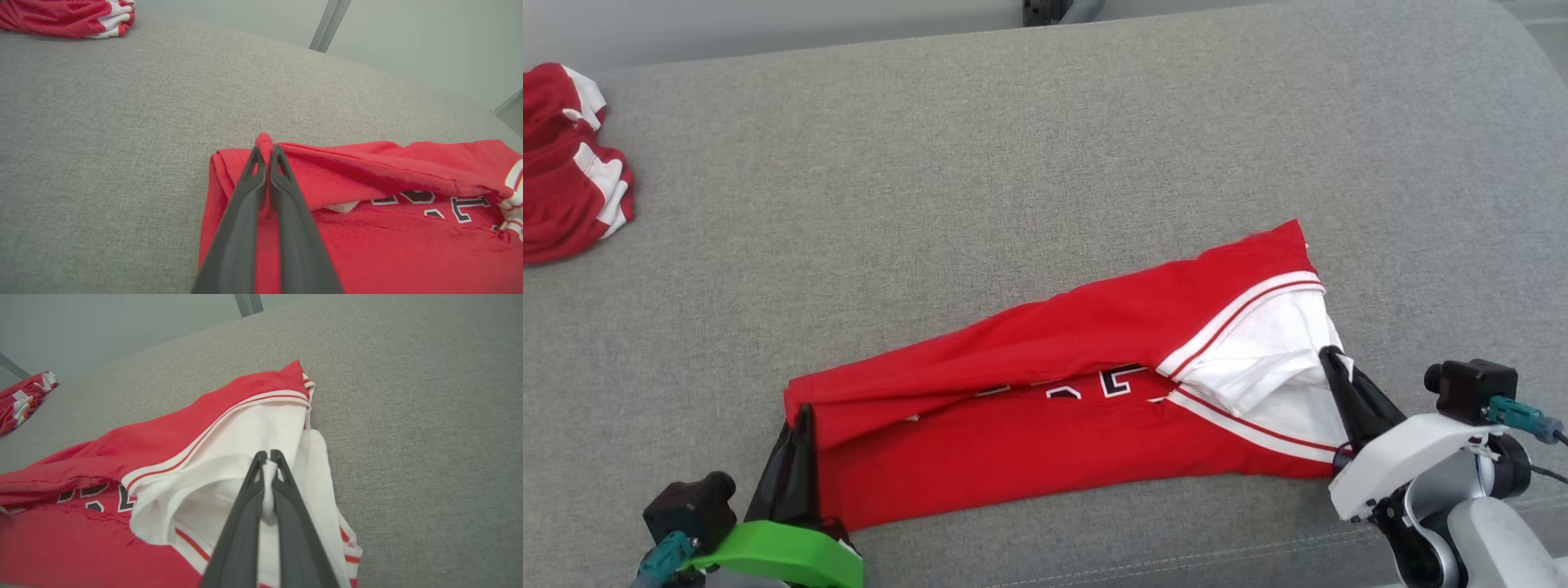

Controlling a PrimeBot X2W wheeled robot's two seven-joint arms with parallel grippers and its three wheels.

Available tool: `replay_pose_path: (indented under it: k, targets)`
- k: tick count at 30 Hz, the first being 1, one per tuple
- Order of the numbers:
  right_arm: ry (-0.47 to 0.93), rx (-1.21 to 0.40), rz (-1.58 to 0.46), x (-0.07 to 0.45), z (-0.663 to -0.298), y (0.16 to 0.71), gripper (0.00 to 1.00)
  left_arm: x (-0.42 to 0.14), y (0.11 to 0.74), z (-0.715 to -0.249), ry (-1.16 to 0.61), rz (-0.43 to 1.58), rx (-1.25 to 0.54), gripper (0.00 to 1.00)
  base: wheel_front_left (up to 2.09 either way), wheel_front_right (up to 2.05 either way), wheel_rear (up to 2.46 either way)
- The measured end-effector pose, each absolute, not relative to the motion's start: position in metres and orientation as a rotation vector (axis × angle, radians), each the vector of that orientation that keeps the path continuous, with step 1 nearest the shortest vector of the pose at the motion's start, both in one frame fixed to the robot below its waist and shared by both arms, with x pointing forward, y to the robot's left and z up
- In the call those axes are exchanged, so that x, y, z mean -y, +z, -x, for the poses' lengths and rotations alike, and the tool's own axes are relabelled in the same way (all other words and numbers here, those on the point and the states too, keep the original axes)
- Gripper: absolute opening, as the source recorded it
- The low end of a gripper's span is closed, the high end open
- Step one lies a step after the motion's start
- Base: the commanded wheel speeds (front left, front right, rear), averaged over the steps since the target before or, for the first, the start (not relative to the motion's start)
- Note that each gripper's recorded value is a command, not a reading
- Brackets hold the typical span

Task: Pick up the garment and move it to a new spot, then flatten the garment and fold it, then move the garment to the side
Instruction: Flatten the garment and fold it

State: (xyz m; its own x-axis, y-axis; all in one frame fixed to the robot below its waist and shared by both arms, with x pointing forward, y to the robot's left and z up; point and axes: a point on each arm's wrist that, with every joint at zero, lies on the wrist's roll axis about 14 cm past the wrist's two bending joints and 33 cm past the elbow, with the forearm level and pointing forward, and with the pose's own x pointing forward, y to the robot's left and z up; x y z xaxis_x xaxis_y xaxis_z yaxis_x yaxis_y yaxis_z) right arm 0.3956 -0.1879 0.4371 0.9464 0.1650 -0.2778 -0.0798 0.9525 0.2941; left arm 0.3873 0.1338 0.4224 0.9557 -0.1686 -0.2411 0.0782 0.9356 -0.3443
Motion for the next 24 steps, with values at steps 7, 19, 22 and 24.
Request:
replay_pose_path:
  k: [7,19,22,24]
  targets:
    - [0.072,-0.305,-0.321,0.198,-0.374,0.43,1.0,-0.139,0.421,-0.364,-0.094,0.416,-0.267,1.0,0.0,0.0,0.0]
    - [-0.027,-0.271,-0.342,0.222,-0.36,0.433,1.0,-0.153,0.44,-0.351,-0.057,0.43,-0.195,1.0,0.0,0.0,0.0]
    - [-0.035,-0.264,-0.33,0.226,-0.361,0.436,1.0,-0.154,0.447,-0.356,-0.07,0.418,-0.163,1.0,0.0,0.0,0.0]
    - [-0.024,-0.253,-0.321,0.224,-0.368,0.441,1.0,-0.152,0.455,-0.366,-0.087,0.408,-0.127,1.0,0.0,0.0,0.0]
